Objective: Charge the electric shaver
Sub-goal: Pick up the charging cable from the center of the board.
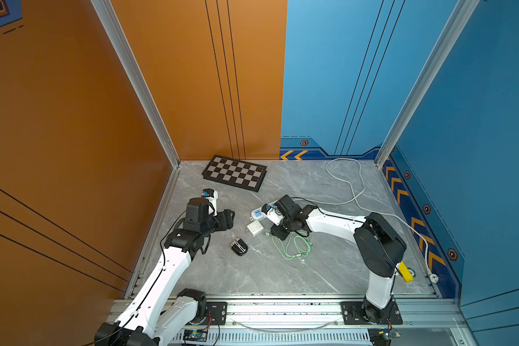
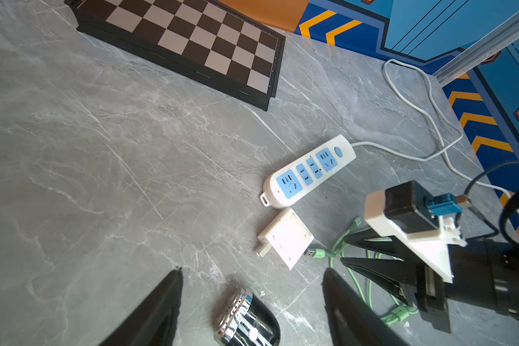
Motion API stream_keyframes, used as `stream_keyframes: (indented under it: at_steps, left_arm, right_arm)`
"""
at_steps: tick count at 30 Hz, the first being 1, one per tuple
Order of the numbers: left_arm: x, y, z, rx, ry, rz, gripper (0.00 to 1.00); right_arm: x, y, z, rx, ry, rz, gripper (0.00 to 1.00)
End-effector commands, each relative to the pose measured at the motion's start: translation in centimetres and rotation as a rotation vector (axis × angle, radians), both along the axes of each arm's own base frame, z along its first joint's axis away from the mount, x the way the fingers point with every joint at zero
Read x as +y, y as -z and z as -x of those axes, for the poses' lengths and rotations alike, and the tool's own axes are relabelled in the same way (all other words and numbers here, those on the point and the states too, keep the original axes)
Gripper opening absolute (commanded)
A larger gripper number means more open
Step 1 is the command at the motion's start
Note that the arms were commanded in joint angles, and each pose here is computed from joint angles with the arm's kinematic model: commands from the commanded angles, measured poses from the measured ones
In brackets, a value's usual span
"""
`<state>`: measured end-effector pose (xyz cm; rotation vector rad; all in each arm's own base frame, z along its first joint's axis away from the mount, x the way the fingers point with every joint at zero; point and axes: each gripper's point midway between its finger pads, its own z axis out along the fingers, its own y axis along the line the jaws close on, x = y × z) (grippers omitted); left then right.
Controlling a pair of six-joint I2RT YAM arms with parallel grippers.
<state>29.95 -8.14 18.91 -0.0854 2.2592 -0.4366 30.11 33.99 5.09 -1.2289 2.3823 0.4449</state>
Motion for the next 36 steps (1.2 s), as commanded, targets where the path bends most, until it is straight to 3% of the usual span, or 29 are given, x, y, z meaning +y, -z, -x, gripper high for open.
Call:
stream_keyframes:
  at_steps: [1, 13, 22, 26, 30, 36]
  left_arm:
    - [0.6, 0.7, 0.5, 0.025, -0.034, 0.007, 0.76]
    - [1.1, 0.8, 0.7, 0.025, -0.060, 0.016, 0.76]
    - [1.1, 1.1, 0.6, 0.034, -0.067, 0.034, 0.76]
    - [1.2, 1.2, 0.6, 0.036, -0.068, 0.035, 0.75]
    - [1.1, 1.3, 0.6, 0.039, -0.066, 0.033, 0.75]
    - [-0.5, 0.7, 0.4, 0.011, 0.021, 0.065, 0.70]
  right_arm:
    - [0.6, 0.5, 0.8, 0.021, -0.043, 0.014, 0.31]
    - [1.3, 2.5, 0.4, -0.031, -0.054, 0.076, 0.30]
    - [1.9, 3.3, 0.3, -0.059, -0.065, 0.102, 0.21]
    - [2.0, 3.4, 0.8, -0.037, -0.068, 0.090, 0.10]
    - [1.2, 2.5, 1.1, -0.034, -0.055, 0.074, 0.00]
    - [-0.7, -1.9, 1.2, -0.017, -0.017, -0.019, 0.00]
